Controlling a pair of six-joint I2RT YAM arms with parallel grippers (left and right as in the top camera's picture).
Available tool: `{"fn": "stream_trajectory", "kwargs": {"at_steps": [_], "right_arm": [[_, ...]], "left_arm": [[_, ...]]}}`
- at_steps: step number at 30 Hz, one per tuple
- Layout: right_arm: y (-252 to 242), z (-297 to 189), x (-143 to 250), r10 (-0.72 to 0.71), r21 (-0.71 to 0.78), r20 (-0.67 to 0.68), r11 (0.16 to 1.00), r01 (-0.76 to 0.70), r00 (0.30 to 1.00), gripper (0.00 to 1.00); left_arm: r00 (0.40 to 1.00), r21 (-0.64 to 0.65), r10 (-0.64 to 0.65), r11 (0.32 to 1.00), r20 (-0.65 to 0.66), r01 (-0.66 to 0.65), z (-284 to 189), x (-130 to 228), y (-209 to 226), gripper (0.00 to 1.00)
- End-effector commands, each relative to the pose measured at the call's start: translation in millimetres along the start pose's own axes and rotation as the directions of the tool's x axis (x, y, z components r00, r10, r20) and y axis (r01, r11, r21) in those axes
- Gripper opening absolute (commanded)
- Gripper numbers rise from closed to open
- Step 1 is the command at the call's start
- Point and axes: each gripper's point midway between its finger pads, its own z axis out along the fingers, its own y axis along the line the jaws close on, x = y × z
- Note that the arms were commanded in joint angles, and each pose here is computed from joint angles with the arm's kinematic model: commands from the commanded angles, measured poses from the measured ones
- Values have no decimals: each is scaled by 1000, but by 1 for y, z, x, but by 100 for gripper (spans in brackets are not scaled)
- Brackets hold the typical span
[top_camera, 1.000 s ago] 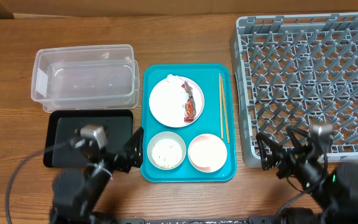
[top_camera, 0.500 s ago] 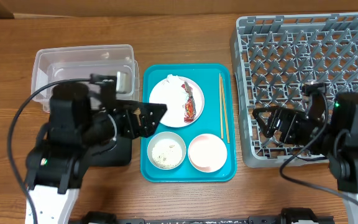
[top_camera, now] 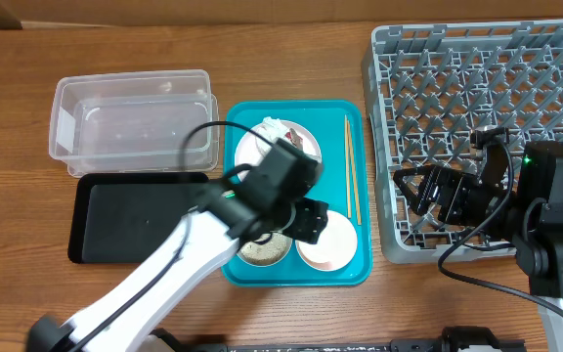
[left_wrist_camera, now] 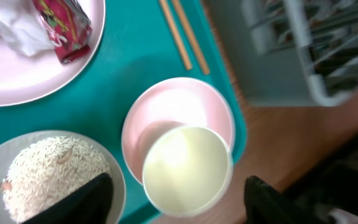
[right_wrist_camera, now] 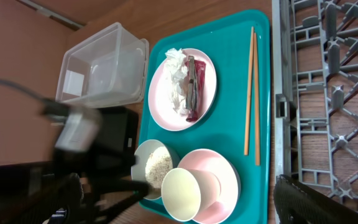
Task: Sort waste into correct bins and load items into the dishwasher
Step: 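Grasp the white cup with the left gripper and lift it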
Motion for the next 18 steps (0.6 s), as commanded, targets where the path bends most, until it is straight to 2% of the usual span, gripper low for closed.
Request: {"fn": "stream_trajectory", "kwargs": {"at_steps": [1, 4, 6, 9, 10, 18], "right_arm": [[6, -7, -5, -9, -10, 24, 1000, 10, 1000, 100], [6, -7, -4, -5, -8, 18, 1000, 5, 1000, 100], [6, -7, -3, -3, -7, 14, 1000, 3, 1000, 100], [5, -7, -2, 0, -6, 11, 1000, 0, 1000, 100], [5, -7, -2, 0, -6, 11, 1000, 0, 1000, 100], [5, -7, -2, 1, -6, 9, 1000, -1, 1000, 100]], "left_arm": [[999, -94, -17, 996, -48, 13, 29, 6, 13, 61], [996, -111, -40, 993, -85, 30, 43, 10, 18, 50], [994, -119, -46, 992, -99, 34, 48, 12, 21, 32], [994, -118, -45, 992, -95, 34, 46, 11, 20, 15], [995, -117, -45, 993, -94, 34, 45, 11, 20, 6], [996, -112, -75, 991, -48, 69, 4, -14, 23, 4]]}}
